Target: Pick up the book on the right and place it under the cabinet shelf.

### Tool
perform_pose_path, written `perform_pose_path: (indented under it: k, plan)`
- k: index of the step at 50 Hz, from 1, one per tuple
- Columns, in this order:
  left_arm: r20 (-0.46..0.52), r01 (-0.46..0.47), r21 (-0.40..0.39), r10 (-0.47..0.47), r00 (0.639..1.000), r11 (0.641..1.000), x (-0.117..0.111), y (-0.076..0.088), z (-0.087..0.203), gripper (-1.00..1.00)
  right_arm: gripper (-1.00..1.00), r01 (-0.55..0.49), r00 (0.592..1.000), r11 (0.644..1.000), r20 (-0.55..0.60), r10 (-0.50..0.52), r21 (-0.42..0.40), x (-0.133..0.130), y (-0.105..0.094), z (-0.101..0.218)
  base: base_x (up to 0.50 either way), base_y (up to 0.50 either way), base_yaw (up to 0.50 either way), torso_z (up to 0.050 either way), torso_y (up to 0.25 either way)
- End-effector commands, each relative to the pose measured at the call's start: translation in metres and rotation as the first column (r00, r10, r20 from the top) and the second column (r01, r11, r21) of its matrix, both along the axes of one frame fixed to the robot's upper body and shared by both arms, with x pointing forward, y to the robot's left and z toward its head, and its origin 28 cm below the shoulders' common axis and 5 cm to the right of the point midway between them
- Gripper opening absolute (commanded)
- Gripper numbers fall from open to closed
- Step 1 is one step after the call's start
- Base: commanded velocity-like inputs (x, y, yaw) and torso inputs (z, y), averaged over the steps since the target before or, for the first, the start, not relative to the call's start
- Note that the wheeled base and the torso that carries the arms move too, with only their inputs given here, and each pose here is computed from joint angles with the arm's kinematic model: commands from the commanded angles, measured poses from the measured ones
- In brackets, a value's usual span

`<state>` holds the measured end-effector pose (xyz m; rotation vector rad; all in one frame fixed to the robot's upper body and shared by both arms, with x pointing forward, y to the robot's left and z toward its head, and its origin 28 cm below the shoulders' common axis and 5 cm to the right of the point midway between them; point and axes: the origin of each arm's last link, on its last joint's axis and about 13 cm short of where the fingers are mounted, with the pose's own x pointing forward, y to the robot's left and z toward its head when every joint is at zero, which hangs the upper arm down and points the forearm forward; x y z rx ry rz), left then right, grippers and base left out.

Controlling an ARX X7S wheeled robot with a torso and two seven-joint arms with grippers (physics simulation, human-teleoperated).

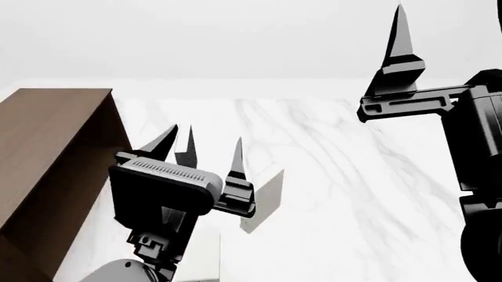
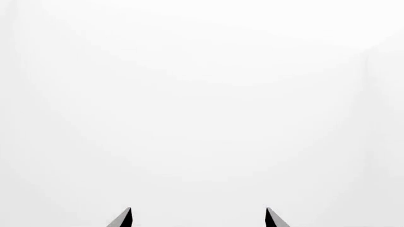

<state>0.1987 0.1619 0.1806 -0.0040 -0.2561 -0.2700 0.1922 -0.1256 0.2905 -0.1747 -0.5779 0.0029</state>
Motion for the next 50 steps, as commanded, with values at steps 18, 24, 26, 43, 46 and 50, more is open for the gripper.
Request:
perform_pose_path:
  k: [18, 24, 26, 43, 46, 50]
  plan:
    - [-0.12, 0.116, -0.027, -0.118, 0.986, 0.993, -0.038, -0.017, -0.073, 1.0, 1.0, -0.044, 0.998, 0.999, -0.048, 0.044, -0.005, 0.008, 0.005, -0.015, 0.0, 0.0, 0.0, 0.0, 0.0]
    - [-0.131, 0.129, -0.023, -0.131, 0.983, 0.991, -0.042, -0.016, -0.082, 1.0, 1.0, -0.039, 0.998, 0.999, -0.045, 0.038, -0.012, 0.009, 0.005, -0.012, 0.0, 0.0, 0.0, 0.0, 0.0]
    - [-0.126, 0.142, -0.03, -0.144, 0.981, 0.989, -0.044, -0.017, -0.083, 1.0, 1.0, -0.034, 0.999, 0.999, -0.042, 0.033, -0.013, 0.009, 0.004, -0.01, 0.0, 0.0, 0.0, 0.0, 0.0]
    - [-0.127, 0.175, -0.047, -0.18, 0.975, 0.983, -0.052, -0.022, -0.088, 1.0, 1.0, -0.024, 0.999, 1.0, -0.04, 0.024, -0.01, 0.011, 0.002, -0.009, 0.0, 0.0, 0.0, 0.0, -0.049]
    - [-0.129, 0.177, -0.05, -0.182, 0.975, 0.983, -0.052, -0.022, -0.089, 1.0, 1.0, -0.021, 0.999, 1.0, -0.039, 0.021, -0.011, 0.011, 0.002, -0.008, 0.0, 0.0, 0.0, 0.0, -0.166]
    - [-0.13, 0.176, -0.05, -0.181, 0.975, 0.983, -0.051, -0.022, -0.09, 1.0, 1.0, -0.019, 0.999, 1.0, -0.035, 0.018, -0.013, 0.011, 0.002, -0.007, 0.0, 0.0, 0.0, 0.0, -0.165]
